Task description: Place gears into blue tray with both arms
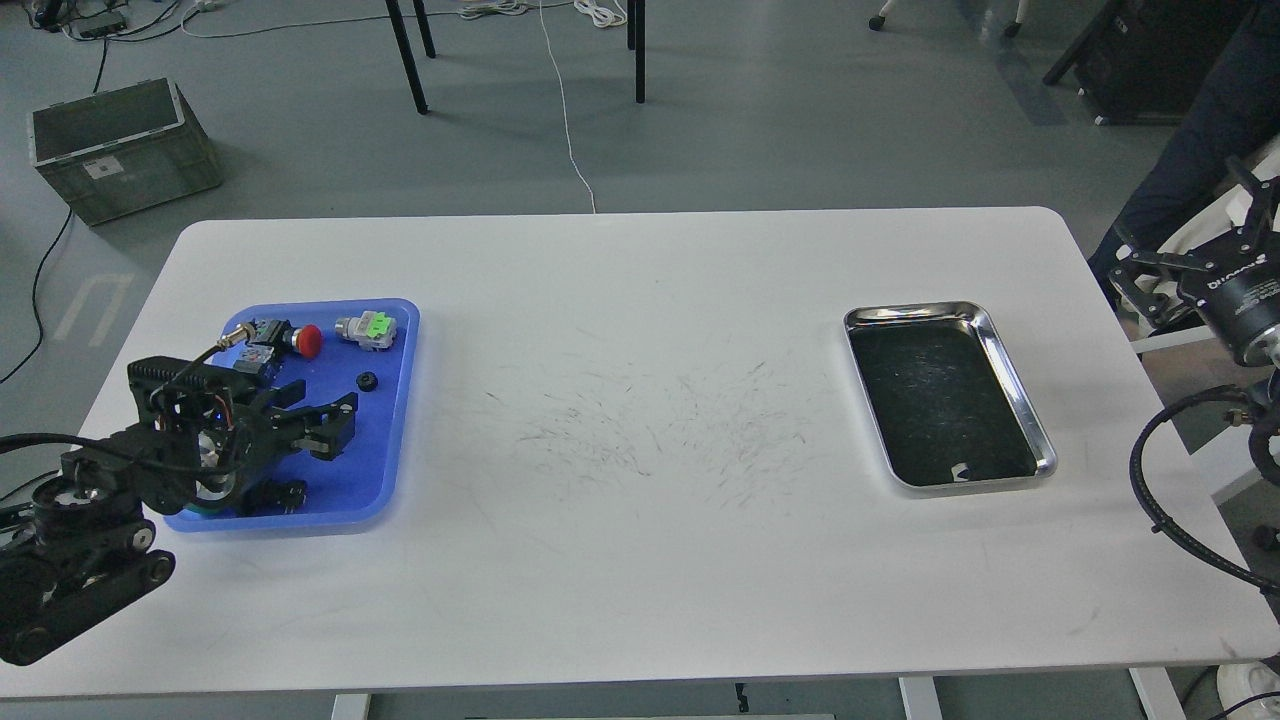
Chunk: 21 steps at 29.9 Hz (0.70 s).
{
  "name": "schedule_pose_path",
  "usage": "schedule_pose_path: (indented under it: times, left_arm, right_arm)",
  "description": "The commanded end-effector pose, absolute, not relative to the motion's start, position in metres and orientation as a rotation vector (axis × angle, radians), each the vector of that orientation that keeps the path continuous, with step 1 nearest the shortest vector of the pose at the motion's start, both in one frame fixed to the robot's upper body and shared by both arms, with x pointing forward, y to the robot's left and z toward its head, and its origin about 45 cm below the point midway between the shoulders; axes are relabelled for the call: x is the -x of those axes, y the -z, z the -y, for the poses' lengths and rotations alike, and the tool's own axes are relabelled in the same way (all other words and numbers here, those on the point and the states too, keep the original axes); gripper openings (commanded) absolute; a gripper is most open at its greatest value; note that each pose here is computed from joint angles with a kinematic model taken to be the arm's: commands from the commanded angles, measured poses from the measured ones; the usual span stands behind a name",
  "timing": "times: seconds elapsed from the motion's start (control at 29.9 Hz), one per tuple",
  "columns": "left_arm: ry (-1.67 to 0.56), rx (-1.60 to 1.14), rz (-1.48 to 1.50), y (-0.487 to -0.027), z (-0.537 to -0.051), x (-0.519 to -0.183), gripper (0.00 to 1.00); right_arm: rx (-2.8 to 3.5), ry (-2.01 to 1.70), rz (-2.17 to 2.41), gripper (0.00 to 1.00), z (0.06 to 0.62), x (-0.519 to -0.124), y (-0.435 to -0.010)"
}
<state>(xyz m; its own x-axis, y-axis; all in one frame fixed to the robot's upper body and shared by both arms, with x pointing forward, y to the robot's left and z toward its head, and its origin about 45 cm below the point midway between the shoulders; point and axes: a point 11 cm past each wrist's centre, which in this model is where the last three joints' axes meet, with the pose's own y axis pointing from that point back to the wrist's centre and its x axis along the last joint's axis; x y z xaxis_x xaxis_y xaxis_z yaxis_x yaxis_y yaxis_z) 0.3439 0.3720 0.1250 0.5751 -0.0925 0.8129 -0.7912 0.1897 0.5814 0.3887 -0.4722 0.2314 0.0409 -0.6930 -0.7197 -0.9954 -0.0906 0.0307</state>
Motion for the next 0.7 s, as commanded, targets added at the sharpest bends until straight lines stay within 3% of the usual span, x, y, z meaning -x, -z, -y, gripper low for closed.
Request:
schedule_pose_path:
  times: [0.0, 0.17, 0.33, 0.54, 0.67]
  left_arm:
    - [-0.695, -1.244, 0.881, -0.157, -0.367, -0.368, 0.98]
    - [-0.934, -1.040, 0.896, -0.245, -0.347, -0.424, 0.98]
    - [-1.186, -0.687, 0.649, -0.311, -0.323, -0.463, 0.98]
    - [-1.383, -0.328, 0.268, -0.333, -0.325, -0.490, 0.98]
    - [-1.472, -0.139, 0.036, -0.323, -0.338, -0.495, 0.98]
  right_arm:
    - [1.838, -0.805, -1.692, 0.98, 0.471, -0.389, -0.234]
    - [1.850, -0.793, -1.675, 0.99, 0.468, -0.394, -0.240]
    - [1.863, -0.776, -1.654, 0.99, 0.461, -0.405, -0.252]
    - [1.859, -0.777, -1.641, 0.99, 0.456, -0.409, -0.253]
    - [1.847, -0.807, -1.621, 0.99, 0.446, -0.411, -0.244]
